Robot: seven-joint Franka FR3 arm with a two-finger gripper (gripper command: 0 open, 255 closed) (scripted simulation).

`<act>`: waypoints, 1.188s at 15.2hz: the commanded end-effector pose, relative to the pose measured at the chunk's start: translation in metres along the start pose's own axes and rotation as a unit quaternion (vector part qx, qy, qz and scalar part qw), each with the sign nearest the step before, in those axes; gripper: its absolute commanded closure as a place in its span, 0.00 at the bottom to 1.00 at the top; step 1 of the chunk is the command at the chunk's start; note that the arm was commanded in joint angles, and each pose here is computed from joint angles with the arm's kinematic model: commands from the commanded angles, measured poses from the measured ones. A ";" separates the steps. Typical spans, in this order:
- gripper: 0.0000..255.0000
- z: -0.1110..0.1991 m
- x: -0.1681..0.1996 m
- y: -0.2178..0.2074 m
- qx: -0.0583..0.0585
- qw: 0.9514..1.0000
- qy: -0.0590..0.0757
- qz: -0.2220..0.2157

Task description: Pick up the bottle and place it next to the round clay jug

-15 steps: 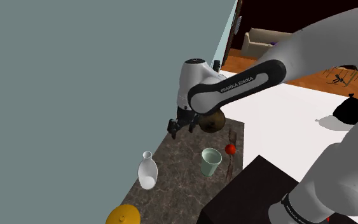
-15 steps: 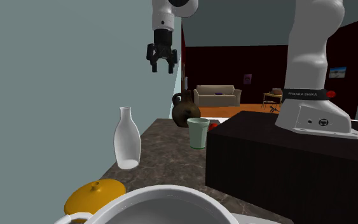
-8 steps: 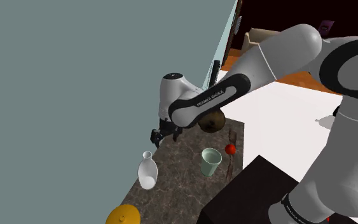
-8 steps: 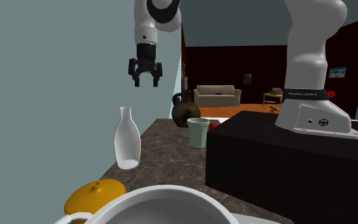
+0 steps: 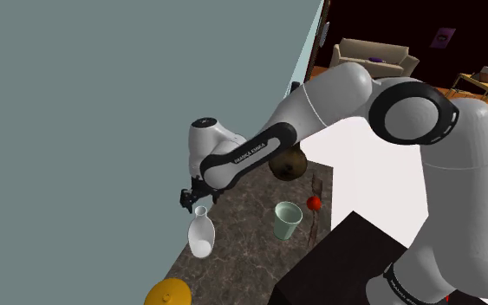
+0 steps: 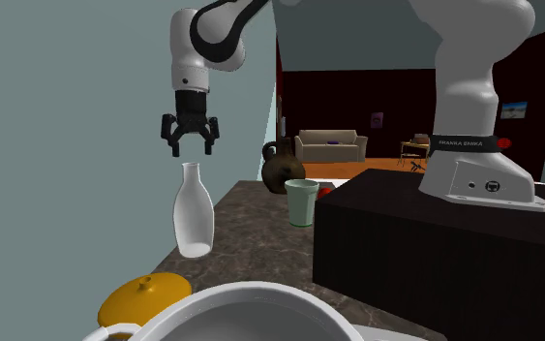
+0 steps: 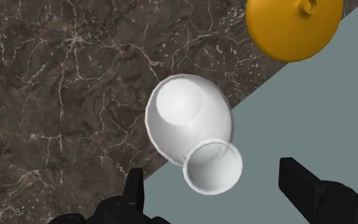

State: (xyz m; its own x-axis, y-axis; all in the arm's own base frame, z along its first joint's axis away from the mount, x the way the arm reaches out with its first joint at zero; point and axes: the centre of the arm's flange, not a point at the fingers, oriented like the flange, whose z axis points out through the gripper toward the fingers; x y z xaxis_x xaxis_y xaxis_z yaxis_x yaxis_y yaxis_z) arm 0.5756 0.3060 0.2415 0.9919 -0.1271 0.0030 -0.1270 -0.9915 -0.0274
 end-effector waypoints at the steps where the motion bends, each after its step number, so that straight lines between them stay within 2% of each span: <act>1: 0.00 0.012 0.006 -0.005 0.000 1.000 0.000 0.000; 8: 0.00 0.047 0.006 -0.005 0.000 1.000 0.000 0.000; 15: 0.00 0.047 0.006 -0.005 0.000 1.000 0.000 0.000; 16: 1.00 0.047 0.006 -0.005 0.000 1.000 0.000 0.000; 18: 1.00 0.047 0.006 -0.005 0.000 1.000 0.000 0.000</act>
State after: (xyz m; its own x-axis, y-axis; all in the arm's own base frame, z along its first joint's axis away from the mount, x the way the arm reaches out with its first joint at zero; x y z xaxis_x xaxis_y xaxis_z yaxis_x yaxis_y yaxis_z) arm 0.5828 0.3116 0.1953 0.9918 -0.1280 0.0035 -0.1279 -0.9914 -0.0280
